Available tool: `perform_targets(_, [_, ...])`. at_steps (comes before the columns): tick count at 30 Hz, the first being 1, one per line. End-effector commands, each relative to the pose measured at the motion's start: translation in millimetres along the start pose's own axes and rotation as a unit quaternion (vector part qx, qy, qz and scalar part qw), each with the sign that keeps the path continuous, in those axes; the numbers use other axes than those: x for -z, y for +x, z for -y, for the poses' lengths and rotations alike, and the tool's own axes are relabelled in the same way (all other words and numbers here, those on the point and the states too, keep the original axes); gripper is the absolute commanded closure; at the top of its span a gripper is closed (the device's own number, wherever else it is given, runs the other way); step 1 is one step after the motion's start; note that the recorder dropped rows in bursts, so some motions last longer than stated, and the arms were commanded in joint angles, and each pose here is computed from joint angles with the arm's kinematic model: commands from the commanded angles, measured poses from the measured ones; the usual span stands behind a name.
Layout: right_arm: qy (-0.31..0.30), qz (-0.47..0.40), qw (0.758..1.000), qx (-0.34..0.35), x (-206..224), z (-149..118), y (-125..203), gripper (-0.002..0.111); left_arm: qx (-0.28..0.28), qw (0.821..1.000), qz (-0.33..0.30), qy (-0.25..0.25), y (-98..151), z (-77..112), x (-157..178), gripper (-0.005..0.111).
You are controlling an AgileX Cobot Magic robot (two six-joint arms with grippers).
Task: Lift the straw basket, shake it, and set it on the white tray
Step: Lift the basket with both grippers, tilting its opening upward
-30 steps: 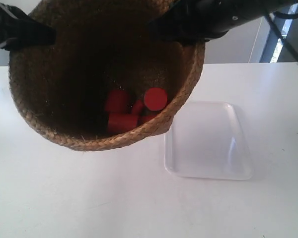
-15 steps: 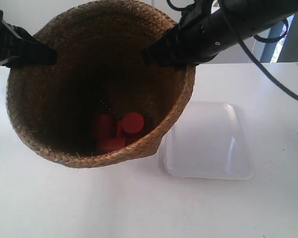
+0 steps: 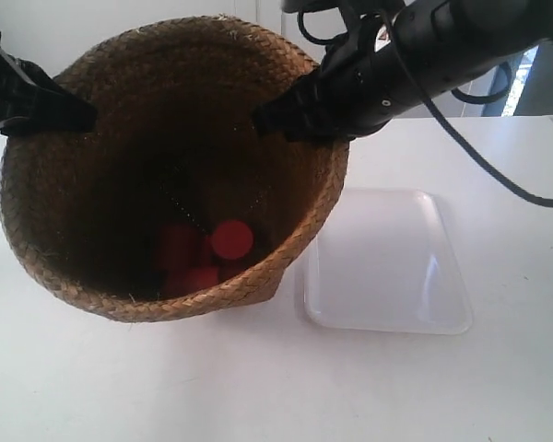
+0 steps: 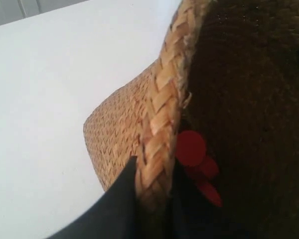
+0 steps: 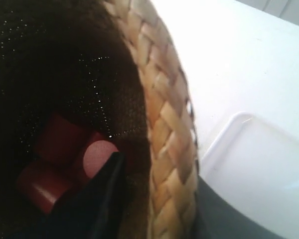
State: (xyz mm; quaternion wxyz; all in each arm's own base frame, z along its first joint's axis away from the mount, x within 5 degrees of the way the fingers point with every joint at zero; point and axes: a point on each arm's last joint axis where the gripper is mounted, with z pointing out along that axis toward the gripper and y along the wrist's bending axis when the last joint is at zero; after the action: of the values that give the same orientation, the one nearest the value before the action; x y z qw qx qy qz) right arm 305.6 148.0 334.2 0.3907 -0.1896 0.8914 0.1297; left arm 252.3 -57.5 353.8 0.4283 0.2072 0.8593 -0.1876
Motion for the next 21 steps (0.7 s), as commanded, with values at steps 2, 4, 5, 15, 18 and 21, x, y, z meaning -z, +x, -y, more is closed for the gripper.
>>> perform_targets(2, [0.003, 0.002, 1.0, -0.01, -14, 2, 8, 0.108, 0.009, 1.0, -0.005, -0.001, 4, 3.1, 1, 0.107])
perform_targets(4, [0.002, 0.003, 1.0, -0.008, -8, 2, 3, 0.108, 0.006, 1.0, 0.003, -0.001, -1, 4.8, 6, 0.107])
perform_targets(5, [-0.003, 0.018, 1.0, -0.011, 11, -1, -8, 0.108, 0.005, 1.0, 0.019, 0.003, -10, 11.4, 20, 0.107])
perform_targets(15, [-0.005, 0.078, 0.997, 0.011, 51, -11, -11, 0.108, -0.003, 0.999, 0.043, 0.0, 0, 23.4, 38, 0.107])
perform_targets(18, [-0.008, 0.058, 0.998, 0.007, 50, -11, -7, 0.108, 0.002, 1.0, 0.024, 0.018, 3, 25.1, 35, 0.107])
perform_targets(21, [-0.012, 0.048, 0.999, 0.002, 49, -12, -5, 0.108, 0.003, 0.999, 0.024, 0.02, 3, 25.4, 35, 0.107])
